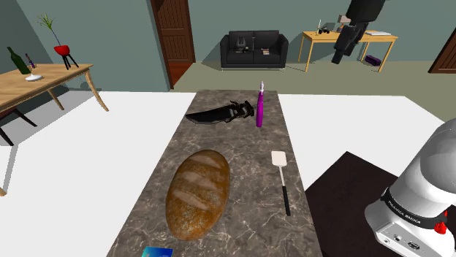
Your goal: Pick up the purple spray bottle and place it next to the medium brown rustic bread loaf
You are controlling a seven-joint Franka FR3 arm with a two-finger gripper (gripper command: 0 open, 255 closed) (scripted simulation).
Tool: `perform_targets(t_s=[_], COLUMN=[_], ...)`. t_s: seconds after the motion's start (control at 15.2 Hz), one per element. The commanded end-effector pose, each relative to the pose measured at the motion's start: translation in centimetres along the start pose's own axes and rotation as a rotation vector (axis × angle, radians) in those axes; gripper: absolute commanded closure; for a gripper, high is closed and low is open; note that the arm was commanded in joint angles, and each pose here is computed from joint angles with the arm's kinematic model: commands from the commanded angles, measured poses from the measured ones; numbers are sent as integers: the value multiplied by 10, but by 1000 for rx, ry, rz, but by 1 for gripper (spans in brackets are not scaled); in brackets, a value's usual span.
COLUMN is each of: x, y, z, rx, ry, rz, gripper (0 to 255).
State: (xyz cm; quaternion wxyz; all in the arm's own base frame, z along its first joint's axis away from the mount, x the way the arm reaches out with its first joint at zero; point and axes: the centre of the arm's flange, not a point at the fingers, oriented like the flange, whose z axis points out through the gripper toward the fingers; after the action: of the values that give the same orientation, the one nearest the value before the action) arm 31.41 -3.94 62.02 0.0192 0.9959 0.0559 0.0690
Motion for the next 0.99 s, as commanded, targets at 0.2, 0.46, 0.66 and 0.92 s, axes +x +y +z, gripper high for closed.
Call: perform_targets(t_s=[0.2,0.46,0.66,0.92], x=[18,44,64,93], y=[-12,-26,-34,-43], z=[33,76,108,151], rx=[-15,-34,-49,-69], ry=[15,34,49,68], rz=[49,114,163,229], gripper=[0,0,0,0])
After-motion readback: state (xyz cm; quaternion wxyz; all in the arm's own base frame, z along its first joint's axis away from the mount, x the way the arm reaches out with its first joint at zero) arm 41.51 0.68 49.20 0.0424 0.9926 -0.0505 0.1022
